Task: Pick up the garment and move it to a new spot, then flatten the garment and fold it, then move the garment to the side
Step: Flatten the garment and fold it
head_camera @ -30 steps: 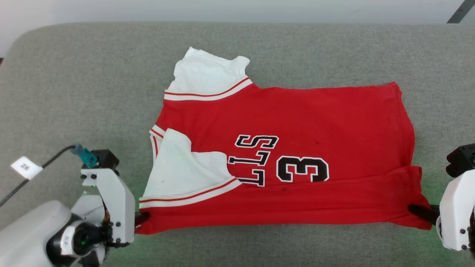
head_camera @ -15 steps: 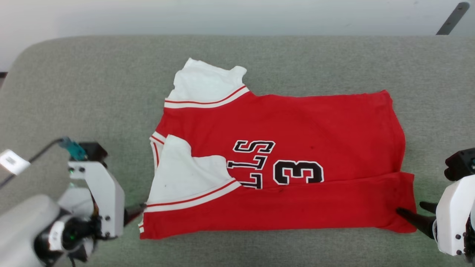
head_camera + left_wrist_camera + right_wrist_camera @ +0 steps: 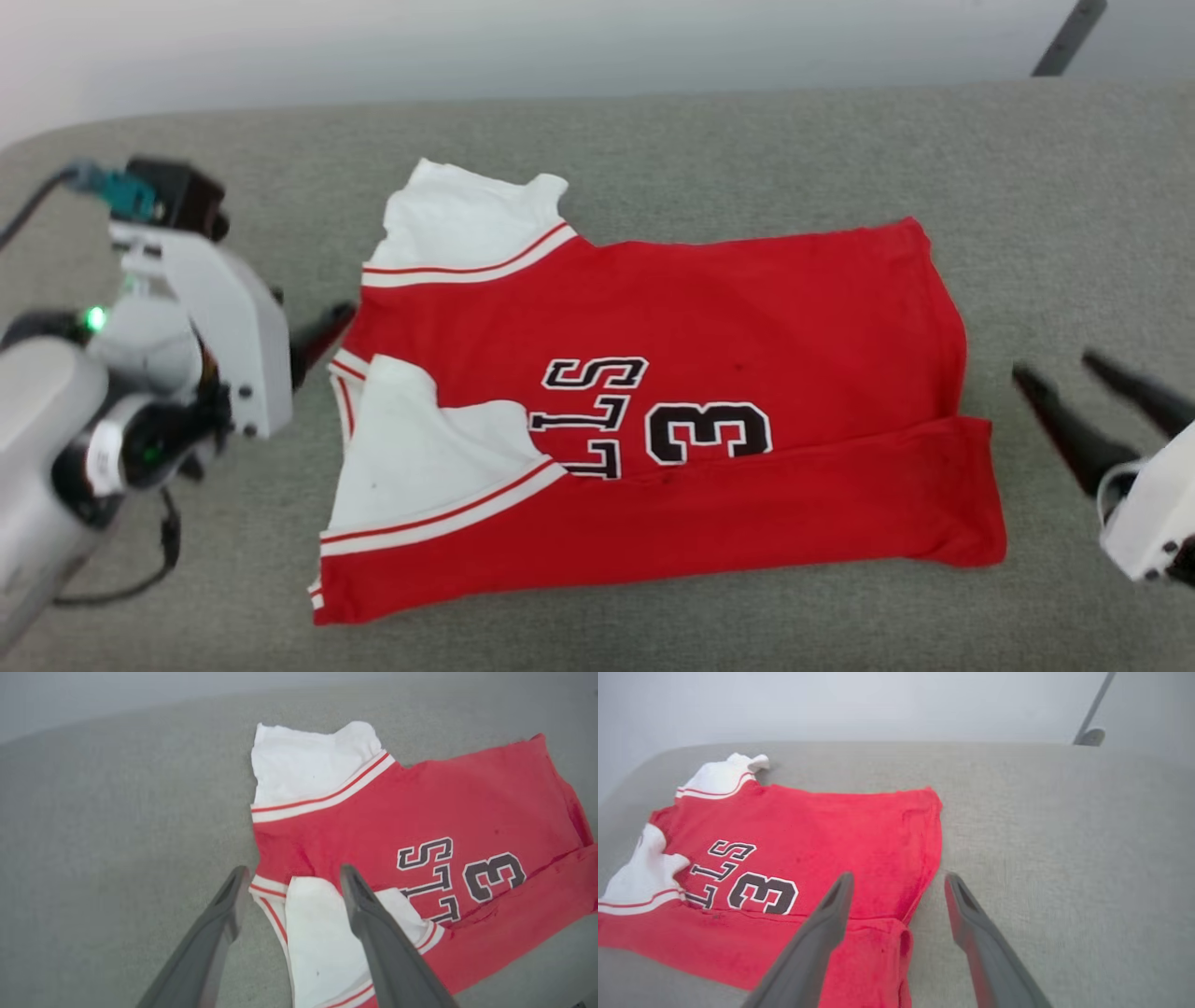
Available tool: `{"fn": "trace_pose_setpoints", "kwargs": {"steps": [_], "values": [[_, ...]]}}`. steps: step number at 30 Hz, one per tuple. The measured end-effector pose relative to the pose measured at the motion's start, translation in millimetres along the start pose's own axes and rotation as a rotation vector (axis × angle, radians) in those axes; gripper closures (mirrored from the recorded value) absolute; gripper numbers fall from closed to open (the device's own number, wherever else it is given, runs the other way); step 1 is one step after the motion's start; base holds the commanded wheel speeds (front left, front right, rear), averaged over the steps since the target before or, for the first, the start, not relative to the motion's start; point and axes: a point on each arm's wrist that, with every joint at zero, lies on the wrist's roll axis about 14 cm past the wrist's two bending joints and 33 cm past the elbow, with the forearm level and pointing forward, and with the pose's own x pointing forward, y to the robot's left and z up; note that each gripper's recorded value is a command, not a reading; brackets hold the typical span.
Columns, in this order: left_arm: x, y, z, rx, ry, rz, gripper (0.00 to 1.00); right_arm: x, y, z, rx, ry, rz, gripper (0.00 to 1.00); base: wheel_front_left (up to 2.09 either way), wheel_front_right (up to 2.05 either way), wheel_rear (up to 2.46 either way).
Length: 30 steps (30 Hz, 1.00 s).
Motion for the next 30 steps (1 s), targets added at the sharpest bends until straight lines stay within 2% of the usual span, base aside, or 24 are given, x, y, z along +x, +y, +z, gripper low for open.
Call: {"fn": "trace_pose_setpoints", "kwargs": {"steps": [7, 13, 21, 30], "values": [[29.4, -12.8, 41.9, 0.072, -0.102, -0.041, 0.00, -8.9, -2.6, 61.1, -0.145, -0.393, -0.066, 0.00, 0.00, 0.00, 0.00], [61.6, -17.2, 63.6, 0.128, -0.139, -0.058, 0.00, -9.6, -5.3, 71.5, -0.215, -0.553, -0.096, 0.00, 0.00, 0.00, 0.00], [108.7, -9.1, 90.2, 0.175, -0.171, -0.051, 0.00, 8.3, -13.5, 61.0, -0.203, -0.578, -0.121, 0.00, 0.00, 0.00, 0.00], [168.2, 8.3, 57.9, 0.159, 0.040, -0.054, 0.00, 34.5, -25.5, 30.3, -0.172, -0.502, -0.135, 0.00, 0.00, 0.00, 0.00]]}}
